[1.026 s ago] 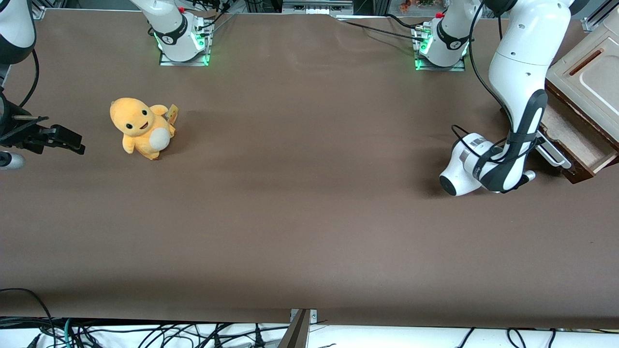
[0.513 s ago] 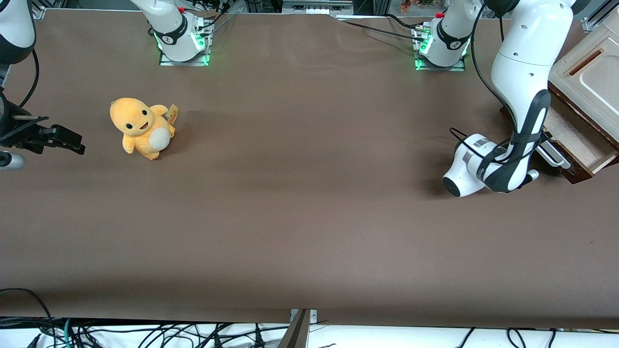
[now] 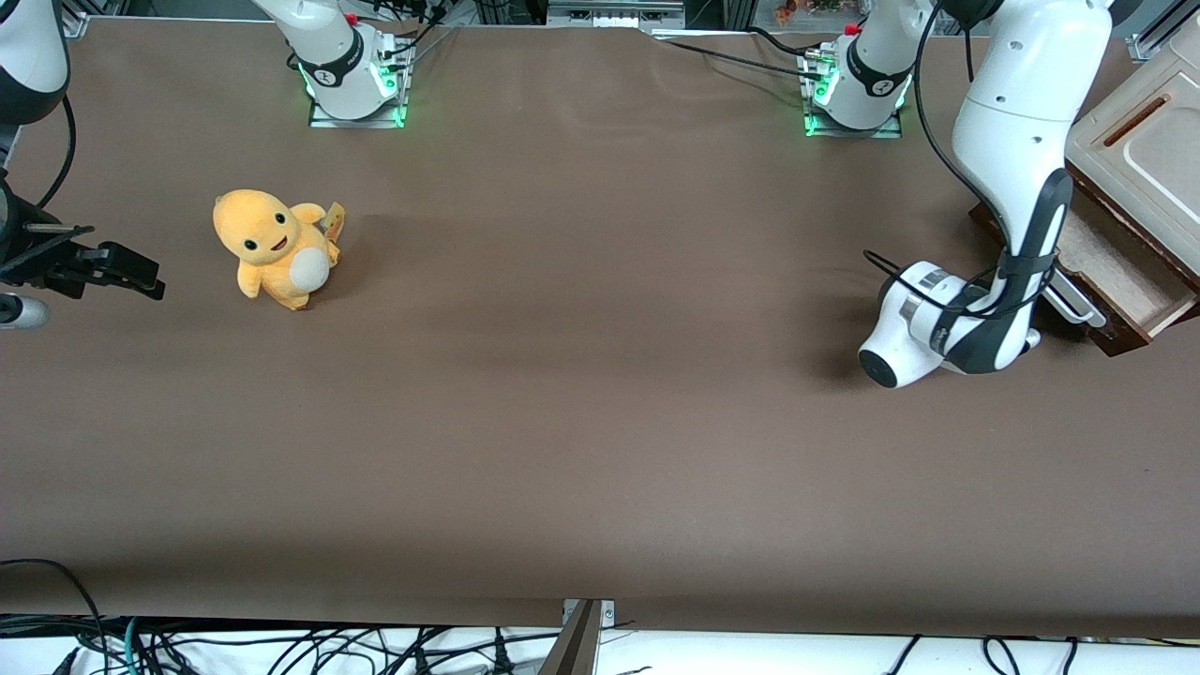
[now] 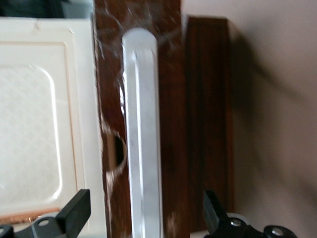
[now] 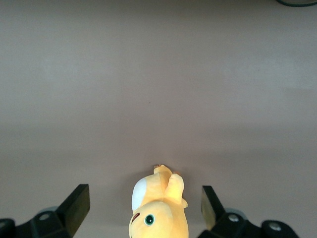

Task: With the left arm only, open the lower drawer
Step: 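Open the left gripper and lift it off the handle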

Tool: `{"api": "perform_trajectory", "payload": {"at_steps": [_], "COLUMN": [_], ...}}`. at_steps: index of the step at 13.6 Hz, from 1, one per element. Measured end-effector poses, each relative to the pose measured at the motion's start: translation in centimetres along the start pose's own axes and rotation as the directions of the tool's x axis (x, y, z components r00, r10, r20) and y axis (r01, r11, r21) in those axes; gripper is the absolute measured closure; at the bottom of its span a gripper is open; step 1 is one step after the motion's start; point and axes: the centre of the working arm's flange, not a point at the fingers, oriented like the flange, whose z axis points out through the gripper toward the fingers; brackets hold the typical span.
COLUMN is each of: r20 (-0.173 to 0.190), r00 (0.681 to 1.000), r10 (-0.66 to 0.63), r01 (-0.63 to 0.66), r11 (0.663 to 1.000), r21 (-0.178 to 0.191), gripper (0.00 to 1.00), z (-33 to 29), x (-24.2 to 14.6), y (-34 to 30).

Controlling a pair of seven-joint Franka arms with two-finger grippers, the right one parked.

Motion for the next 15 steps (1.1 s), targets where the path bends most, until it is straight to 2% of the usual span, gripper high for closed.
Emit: {"api": "perform_trajectory", "payload": {"at_steps": [3, 4, 6, 7, 9, 10, 11, 12, 13, 15], "r20": [0.078, 0.091, 0.092, 0.089, 0.085, 0.064, 0.027, -0.025, -0.093, -0.227], "r00": [0.997, 0.995, 0.992, 0.988, 0.973, 0.965, 0.957, 0.948, 0.936, 0.900], "r10": [0.026, 0.039, 0.087, 0.124, 0.213, 0.254, 0.289, 0.318, 0.340, 0.373], "r01": [-0.014, -0.020, -0.057, -0.087, -0.148, -0.180, -0.215, -0.257, -0.308, -0.415], "r11": [0.987, 0.979, 0.957, 0.938, 0.867, 0.820, 0.770, 0.716, 0.662, 0.568], "r21": [-0.158, -0.204, -0.284, -0.336, -0.476, -0.543, -0.601, -0.649, -0.683, -0.711], "gripper": [0.00, 0.00, 0.00, 0.00, 0.00, 0.00, 0.00, 0.00, 0.00, 0.00], "z": [-4.1, -5.1, -6.7, -7.6, -9.6, -10.3, -10.8, -11.1, -11.5, -12.3], "x": [-1.7, -2.1, -2.7, -3.0, -3.3, -3.2, -3.1, -3.1, -3.2, -3.4], "y": [-3.5, -5.1, -8.1, -9.7, -13.7, -16.2, -19.1, -22.1, -25.2, -31.1]}}
